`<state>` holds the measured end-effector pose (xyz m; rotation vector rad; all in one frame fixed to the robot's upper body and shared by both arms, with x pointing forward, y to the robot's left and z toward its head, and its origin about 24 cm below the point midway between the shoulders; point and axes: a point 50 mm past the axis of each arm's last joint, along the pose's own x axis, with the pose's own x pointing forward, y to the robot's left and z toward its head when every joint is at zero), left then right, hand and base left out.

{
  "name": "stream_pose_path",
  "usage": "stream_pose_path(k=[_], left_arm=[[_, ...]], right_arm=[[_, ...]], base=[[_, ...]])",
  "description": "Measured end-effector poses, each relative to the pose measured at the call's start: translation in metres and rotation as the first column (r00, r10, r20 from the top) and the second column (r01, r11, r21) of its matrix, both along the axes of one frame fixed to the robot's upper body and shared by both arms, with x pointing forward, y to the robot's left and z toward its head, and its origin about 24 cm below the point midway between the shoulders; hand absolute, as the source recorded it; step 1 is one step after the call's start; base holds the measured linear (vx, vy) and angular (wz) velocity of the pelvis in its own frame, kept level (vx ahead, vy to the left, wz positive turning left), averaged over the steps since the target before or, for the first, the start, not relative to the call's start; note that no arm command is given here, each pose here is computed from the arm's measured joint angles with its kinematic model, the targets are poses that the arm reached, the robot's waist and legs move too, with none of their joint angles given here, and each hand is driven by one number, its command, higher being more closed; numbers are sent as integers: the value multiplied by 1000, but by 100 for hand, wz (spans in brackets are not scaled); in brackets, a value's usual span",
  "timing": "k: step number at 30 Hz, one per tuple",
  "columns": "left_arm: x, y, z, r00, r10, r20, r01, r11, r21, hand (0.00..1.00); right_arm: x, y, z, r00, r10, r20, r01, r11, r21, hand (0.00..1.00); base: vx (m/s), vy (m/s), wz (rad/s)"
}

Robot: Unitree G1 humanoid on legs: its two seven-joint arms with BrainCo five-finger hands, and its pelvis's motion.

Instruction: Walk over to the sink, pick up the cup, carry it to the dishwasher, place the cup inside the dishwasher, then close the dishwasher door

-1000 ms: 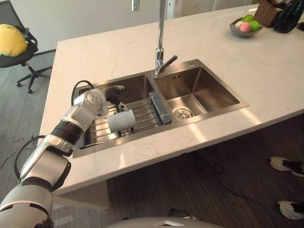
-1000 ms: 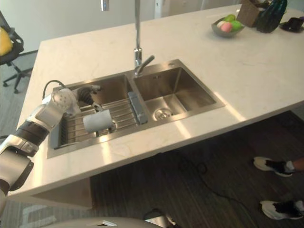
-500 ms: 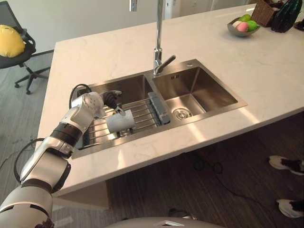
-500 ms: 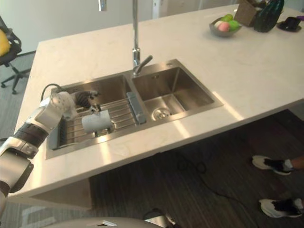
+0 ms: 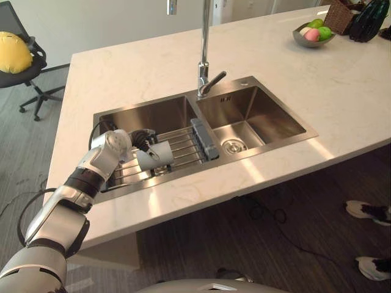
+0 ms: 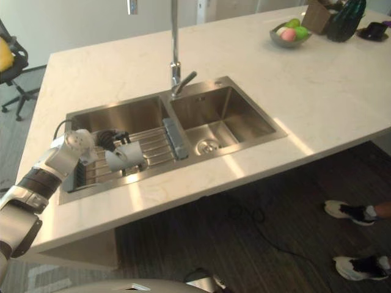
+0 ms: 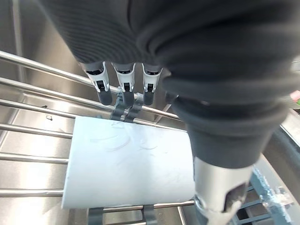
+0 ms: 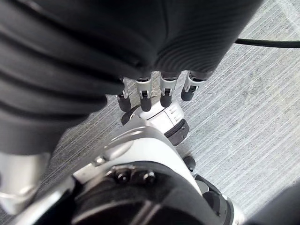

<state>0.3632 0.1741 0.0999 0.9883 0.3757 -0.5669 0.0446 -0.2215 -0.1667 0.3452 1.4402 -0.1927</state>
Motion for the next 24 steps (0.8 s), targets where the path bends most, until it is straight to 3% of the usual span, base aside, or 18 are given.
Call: stream_pose_path(k=[14, 24], left_arm=[[-12, -18, -15, 998, -31, 56, 24, 993, 112, 0], [-15, -22, -19, 996, -18, 90, 8, 994, 108, 0]], right_arm=[[3, 5, 0, 997, 67, -41, -68, 997, -22, 0], [6, 6, 0, 990, 124, -68, -126, 991, -31, 0]], base=[[7, 0, 8], [1, 0, 1]])
